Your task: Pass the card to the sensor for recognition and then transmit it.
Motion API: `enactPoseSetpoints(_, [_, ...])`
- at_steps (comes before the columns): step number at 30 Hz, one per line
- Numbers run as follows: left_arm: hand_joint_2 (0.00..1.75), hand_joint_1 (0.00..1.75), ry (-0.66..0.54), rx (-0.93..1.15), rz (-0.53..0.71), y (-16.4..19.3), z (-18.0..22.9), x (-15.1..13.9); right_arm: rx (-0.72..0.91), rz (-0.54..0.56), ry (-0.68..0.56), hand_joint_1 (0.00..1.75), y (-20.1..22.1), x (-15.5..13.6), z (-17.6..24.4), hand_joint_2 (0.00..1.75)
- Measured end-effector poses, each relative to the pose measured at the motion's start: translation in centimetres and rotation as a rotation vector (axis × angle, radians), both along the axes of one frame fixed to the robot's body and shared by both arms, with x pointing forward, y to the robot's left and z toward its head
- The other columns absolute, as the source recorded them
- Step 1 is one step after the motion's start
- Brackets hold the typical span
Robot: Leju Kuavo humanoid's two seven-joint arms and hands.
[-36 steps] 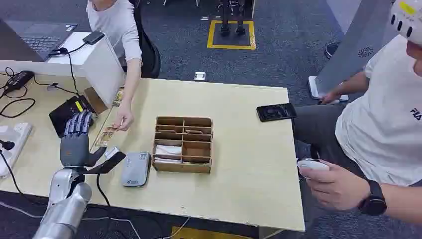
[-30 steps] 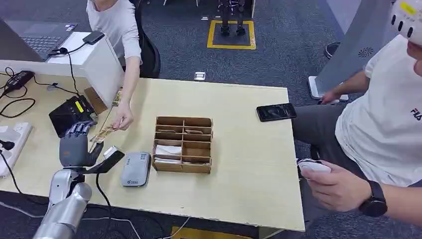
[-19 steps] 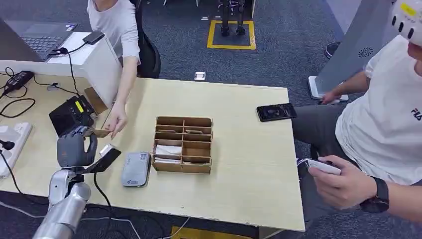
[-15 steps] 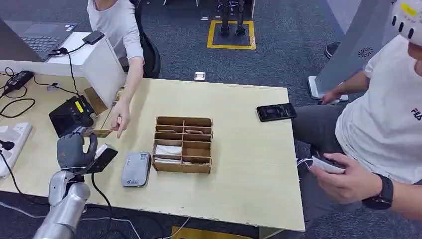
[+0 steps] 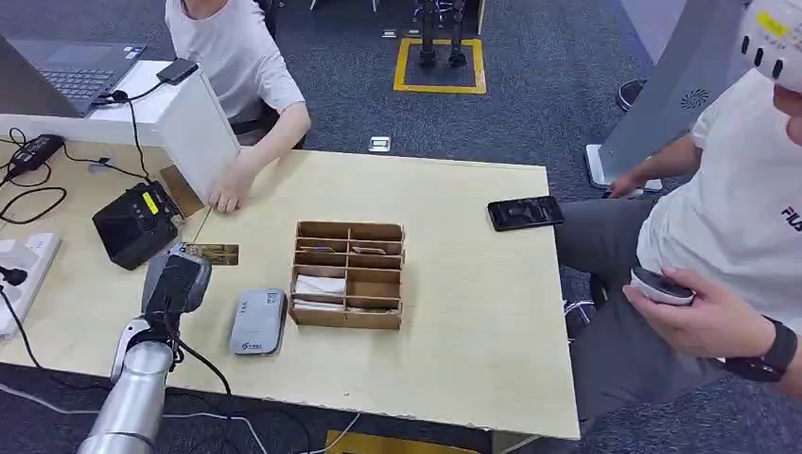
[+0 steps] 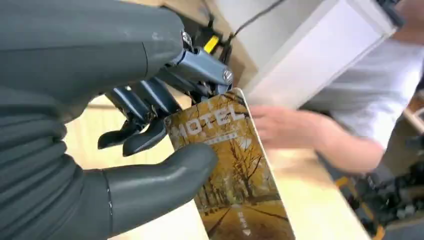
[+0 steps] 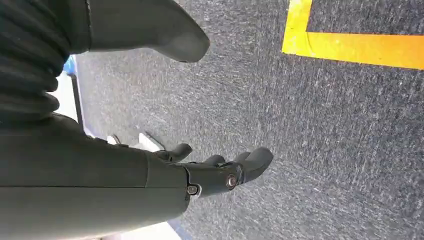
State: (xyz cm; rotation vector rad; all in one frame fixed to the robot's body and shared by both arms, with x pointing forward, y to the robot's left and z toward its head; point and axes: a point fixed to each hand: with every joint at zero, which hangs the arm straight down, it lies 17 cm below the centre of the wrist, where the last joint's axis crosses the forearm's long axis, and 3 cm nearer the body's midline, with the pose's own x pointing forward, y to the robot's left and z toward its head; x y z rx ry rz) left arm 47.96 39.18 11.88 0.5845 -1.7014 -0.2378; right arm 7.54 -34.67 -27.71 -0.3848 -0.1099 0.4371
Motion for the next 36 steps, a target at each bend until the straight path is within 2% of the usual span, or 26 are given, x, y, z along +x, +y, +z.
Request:
enactPoseSetpoints(6, [1.75,1.75,0.045,-0.036,-0.05,-1.8,-1.0,-1.0,0.001,-0.021,0.0,0.0,0.0,-0.2,0.0,1.75])
enactPoseSetpoints(14, [1.75,1.75,0.104,0.013,-0.121,-4.4,-3.2,-4.2,-0.008,-0.059,0.018,0.0,-0.1,-1.1,-0.1,1.75])
enactPoseSetpoints(23, [1.75,1.75,0.152,0.115,-0.117,-4.0,-5.4,-6.1,-0.006,-0.077,0.021,0.0,0.0,-1.3,-0.1,1.75])
enactPoseSetpoints(36, [1.75,1.75,0.152,0.253,-0.08,-3.4,-5.8,-6.4,-0.008,-0.076,0.019,0.0,-0.1,-1.3,-0.1,1.75])
